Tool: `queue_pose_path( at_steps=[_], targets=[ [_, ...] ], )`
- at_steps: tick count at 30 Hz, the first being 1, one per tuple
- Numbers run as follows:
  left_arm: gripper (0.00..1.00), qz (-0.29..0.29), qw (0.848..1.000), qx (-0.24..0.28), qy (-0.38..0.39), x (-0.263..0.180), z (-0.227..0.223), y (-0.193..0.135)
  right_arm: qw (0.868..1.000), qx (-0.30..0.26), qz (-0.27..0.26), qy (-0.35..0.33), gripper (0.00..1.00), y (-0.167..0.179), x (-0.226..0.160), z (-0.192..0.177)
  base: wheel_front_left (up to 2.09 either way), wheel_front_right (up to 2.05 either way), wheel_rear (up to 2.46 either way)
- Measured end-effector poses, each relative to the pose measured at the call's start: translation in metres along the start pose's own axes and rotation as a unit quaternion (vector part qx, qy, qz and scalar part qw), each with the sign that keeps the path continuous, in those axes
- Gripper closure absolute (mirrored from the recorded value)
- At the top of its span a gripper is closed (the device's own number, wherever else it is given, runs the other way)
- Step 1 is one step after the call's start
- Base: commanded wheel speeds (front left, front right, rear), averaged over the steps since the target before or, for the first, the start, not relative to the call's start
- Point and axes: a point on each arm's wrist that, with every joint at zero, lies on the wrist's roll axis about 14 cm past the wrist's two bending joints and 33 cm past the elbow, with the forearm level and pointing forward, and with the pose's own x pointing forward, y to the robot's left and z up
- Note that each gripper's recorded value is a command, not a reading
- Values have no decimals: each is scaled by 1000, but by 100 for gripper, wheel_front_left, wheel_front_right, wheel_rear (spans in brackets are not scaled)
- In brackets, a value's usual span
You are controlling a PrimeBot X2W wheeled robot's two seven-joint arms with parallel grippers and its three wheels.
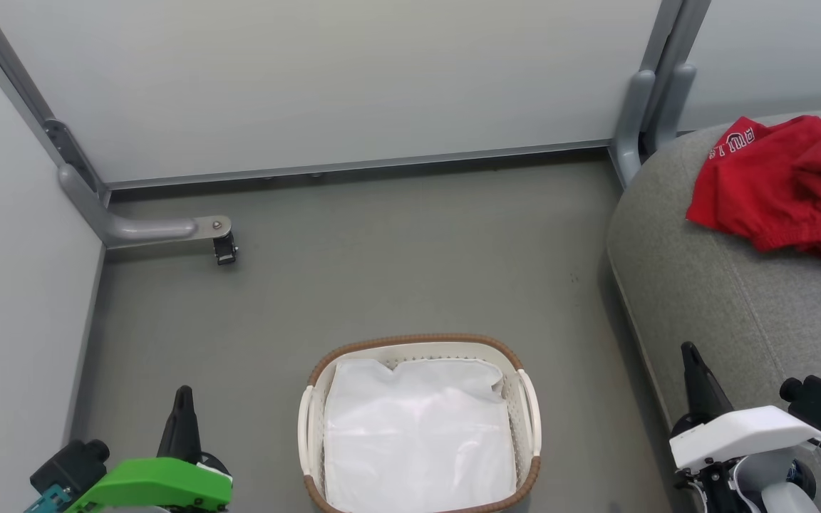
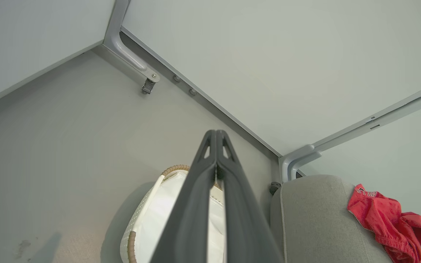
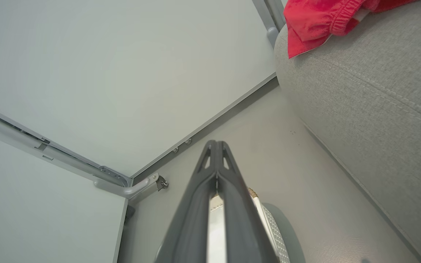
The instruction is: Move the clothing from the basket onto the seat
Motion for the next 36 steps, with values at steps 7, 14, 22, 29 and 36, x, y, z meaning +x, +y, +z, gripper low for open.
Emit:
queue_pose_path(
  at_steps=[7, 14, 22, 29, 36],
  targets=[
    [100, -3, 999, -45, -1, 3, 5, -3, 999, 47, -5, -3, 100, -2, 0, 4, 0, 0, 0],
    [100, -5, 996, -85, -2, 5, 9, -3, 996, 92, -8, -4, 100, -3, 0, 7, 0, 0, 0],
    [100, -12, 992, -128, -2, 7, 14, -7, 990, 139, -9, -5, 100, -4, 0, 9, 0, 0, 0],
    [100, -19, 987, -162, -6, 9, 20, -9, 984, 177, -7, -7, 100, -3, 1, 12, 0, 0, 0],
    [100, -26, 980, -195, -6, 10, 24, -12, 977, 214, -5, -9, 100, -3, 1, 16, 0, 0, 0]
  ],
)
